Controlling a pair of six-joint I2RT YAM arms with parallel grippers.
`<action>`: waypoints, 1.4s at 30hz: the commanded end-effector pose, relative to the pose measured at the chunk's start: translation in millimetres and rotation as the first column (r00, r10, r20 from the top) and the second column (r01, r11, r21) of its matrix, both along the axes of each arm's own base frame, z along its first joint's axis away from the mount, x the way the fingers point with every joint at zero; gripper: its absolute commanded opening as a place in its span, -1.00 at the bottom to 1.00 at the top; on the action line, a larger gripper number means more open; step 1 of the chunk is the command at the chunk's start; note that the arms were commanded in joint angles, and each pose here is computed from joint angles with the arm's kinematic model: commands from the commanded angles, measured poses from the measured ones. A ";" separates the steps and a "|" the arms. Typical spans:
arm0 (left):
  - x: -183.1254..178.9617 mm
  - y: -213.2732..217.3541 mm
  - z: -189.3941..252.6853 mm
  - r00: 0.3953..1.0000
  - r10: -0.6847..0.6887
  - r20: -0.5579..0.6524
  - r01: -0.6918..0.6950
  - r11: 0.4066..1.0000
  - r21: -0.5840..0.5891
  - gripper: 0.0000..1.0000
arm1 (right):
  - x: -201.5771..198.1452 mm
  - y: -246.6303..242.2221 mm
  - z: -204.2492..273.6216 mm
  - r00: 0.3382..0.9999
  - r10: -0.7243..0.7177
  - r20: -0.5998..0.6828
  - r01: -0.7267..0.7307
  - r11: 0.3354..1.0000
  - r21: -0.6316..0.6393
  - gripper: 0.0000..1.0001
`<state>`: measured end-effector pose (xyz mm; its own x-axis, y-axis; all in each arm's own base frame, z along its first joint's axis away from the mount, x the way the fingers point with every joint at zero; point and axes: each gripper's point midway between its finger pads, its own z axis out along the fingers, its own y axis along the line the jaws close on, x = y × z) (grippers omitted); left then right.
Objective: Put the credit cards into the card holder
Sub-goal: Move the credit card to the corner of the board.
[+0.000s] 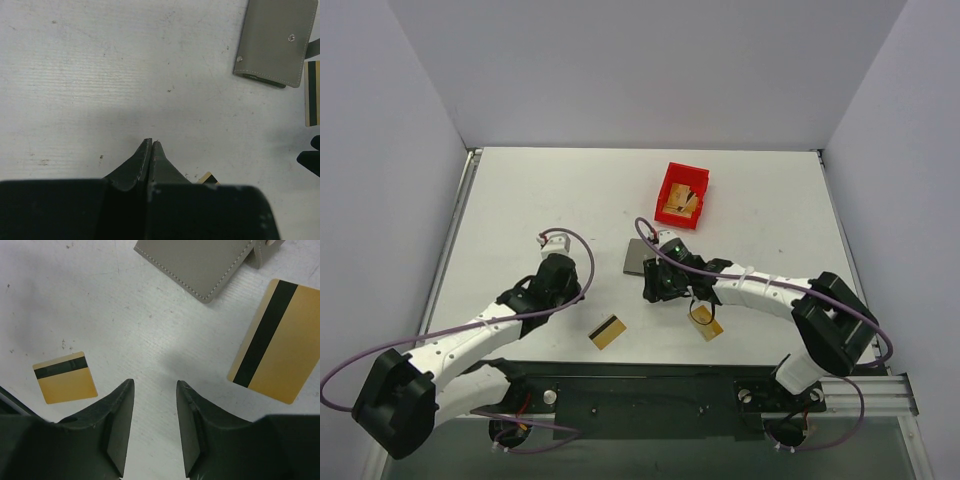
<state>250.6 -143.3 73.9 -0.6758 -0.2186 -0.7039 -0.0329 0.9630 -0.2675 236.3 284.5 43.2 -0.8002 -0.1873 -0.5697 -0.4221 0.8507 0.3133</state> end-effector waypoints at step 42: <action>-101.9 -36.9 -65.6 0.950 -0.030 -0.310 0.026 0.999 -0.019 -1.00 | -14.9 30.4 -31.2 0.988 0.020 -0.150 -0.006 0.996 0.088 -0.88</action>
<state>179.3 -196.2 17.5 -0.8274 -0.1839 -0.5306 -0.0249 0.9559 -0.2926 223.3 306.1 8.1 -0.8642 -0.1836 -0.4684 -0.3881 0.8357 0.3885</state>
